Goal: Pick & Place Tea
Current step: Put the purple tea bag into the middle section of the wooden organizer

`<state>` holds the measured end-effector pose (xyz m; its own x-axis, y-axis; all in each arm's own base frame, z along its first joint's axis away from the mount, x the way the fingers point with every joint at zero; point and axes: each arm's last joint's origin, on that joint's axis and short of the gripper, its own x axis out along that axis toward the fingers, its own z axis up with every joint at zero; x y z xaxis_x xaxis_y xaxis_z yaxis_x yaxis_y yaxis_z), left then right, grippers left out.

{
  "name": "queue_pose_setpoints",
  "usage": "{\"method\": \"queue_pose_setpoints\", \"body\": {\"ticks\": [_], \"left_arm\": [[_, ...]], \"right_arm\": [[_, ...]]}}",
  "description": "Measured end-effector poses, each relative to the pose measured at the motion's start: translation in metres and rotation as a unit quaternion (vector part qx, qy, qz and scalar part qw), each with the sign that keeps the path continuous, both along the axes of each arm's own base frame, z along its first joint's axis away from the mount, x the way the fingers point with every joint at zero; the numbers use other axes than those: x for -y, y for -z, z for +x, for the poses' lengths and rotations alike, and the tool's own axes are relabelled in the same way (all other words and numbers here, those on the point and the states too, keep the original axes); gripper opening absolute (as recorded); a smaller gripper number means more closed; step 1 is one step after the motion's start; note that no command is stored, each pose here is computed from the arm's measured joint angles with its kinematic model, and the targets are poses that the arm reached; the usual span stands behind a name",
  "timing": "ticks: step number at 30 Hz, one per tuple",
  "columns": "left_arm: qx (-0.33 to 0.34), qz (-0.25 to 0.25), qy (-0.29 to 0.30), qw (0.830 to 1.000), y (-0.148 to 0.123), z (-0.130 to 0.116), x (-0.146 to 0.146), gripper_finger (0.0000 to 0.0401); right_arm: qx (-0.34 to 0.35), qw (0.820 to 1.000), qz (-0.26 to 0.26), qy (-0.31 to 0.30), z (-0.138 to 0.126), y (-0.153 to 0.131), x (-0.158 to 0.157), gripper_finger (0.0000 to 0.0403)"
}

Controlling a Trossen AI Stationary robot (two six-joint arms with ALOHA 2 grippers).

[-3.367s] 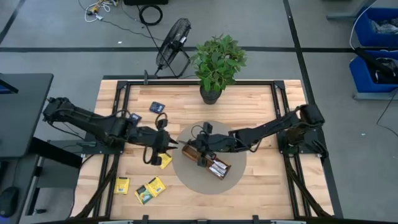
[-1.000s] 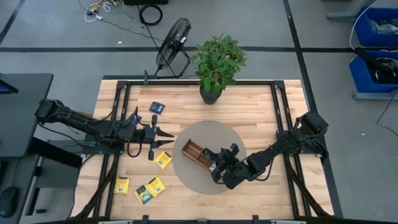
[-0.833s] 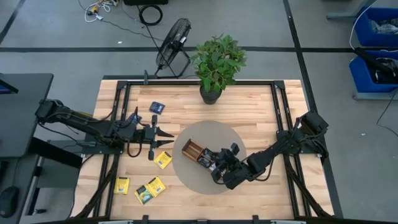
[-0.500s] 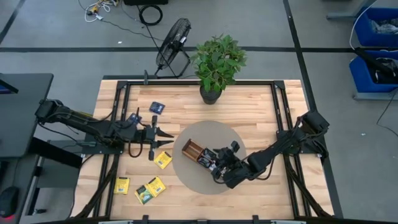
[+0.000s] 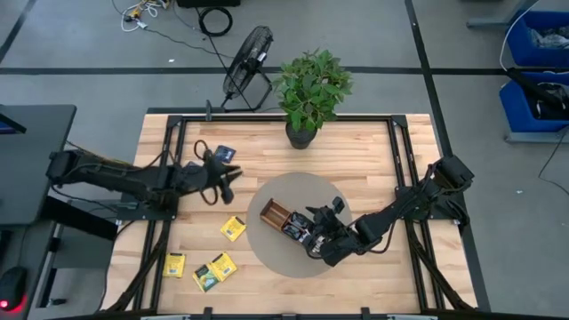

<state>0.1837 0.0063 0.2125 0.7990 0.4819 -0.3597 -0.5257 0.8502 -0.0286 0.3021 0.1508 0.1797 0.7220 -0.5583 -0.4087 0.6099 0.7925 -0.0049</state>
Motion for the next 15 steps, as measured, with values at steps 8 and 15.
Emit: {"method": "queue_pose_setpoints", "body": {"ticks": [8,15], "left_arm": [[-0.031,-0.05,-0.122,0.991,0.012,-0.008,-0.037,0.0085],[-0.072,-0.103,-0.124,0.984,0.03,-0.003,-0.062,0.0124]], "right_arm": [[-0.002,1.0,-0.002,0.001,0.001,0.0,0.001,0.0135],[-0.003,1.0,-0.01,0.002,0.001,0.0,0.002,0.0135]]}}
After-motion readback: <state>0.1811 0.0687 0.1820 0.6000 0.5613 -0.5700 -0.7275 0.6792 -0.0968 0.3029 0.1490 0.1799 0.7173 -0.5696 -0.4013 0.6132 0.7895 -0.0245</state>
